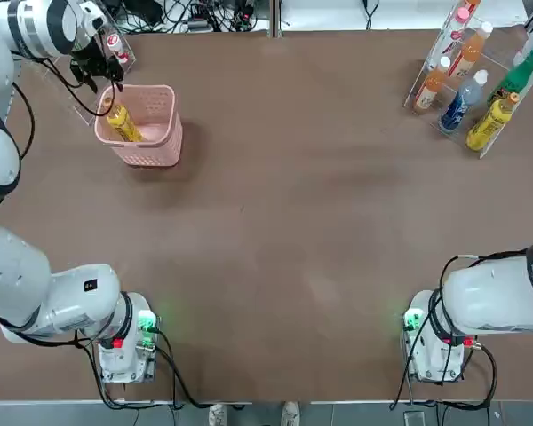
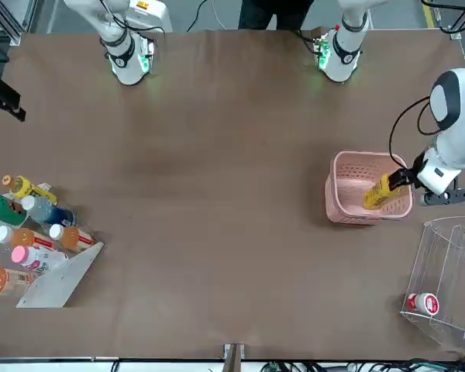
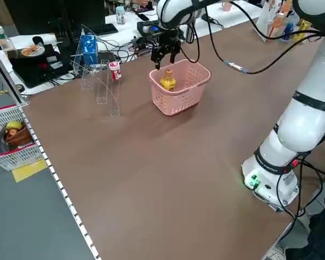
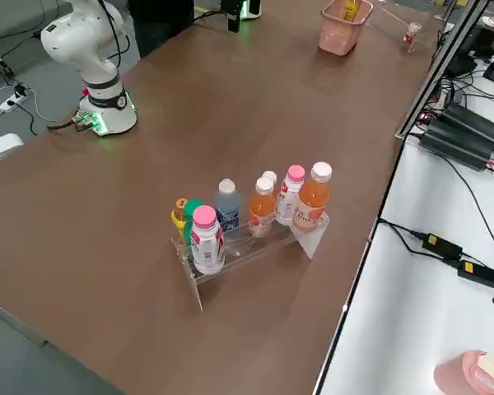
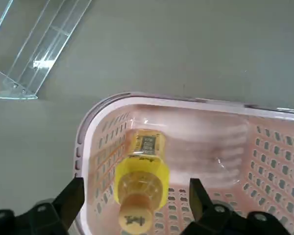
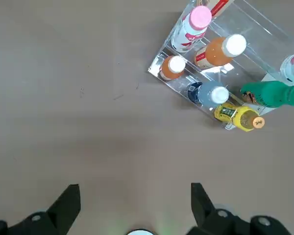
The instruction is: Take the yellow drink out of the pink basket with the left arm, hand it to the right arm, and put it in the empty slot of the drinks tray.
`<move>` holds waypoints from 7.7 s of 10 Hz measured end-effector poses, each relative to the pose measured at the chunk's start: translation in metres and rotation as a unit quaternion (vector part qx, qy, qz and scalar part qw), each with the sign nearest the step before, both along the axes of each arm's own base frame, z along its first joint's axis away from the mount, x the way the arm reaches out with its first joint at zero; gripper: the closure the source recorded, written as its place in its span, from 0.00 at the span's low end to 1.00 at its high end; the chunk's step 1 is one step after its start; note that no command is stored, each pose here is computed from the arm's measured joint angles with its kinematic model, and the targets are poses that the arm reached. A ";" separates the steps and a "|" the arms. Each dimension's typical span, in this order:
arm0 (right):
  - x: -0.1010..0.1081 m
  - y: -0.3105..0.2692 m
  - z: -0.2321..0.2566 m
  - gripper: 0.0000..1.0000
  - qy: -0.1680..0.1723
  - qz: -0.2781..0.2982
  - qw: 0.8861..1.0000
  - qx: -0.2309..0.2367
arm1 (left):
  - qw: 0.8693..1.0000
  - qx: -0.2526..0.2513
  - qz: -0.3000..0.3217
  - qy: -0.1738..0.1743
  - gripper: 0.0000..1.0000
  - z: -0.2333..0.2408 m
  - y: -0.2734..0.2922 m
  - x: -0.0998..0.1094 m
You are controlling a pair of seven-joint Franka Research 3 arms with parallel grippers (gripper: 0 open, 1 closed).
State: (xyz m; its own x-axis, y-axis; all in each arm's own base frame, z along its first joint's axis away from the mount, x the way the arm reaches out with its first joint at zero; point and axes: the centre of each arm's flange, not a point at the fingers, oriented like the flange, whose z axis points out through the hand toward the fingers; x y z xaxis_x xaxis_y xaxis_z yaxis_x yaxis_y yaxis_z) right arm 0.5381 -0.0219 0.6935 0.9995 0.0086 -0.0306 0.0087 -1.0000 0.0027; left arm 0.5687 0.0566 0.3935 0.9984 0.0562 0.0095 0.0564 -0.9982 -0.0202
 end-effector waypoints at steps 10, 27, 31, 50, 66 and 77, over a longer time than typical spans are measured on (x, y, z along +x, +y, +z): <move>0.000 0.000 0.000 0.00 0.000 0.000 1.000 0.000 | 1.000 -0.007 0.004 -0.008 0.17 -0.011 -0.006 -0.012; 0.001 -0.003 0.001 0.00 -0.004 -0.003 1.000 -0.001 | 1.000 -0.006 0.018 -0.002 0.38 -0.018 -0.013 -0.025; 0.002 -0.003 0.002 0.00 -0.010 -0.003 1.000 -0.001 | 1.000 -0.005 0.018 -0.008 0.49 -0.015 -0.012 -0.025; 0.002 -0.003 0.002 0.00 -0.011 -0.003 1.000 -0.001 | 0.998 -0.031 0.007 -0.061 0.67 0.134 -0.041 0.006; 0.002 -0.007 0.002 0.00 -0.012 -0.007 1.000 -0.001 | 0.994 -0.060 -0.049 -0.075 0.67 0.250 -0.154 0.022; 0.002 -0.007 0.002 0.00 -0.012 -0.007 1.000 -0.001 | 0.994 -0.073 -0.065 -0.048 0.67 0.225 -0.299 0.011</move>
State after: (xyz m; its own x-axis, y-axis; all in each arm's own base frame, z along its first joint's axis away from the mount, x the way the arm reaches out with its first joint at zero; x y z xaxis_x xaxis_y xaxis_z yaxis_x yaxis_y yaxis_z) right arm 0.5403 -0.0293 0.6958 1.0000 -0.0056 -0.0071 -0.0056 -1.0000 0.0047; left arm 0.5800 -0.2427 0.6180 0.9922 -0.0658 0.1061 -0.0789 -0.9890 0.1247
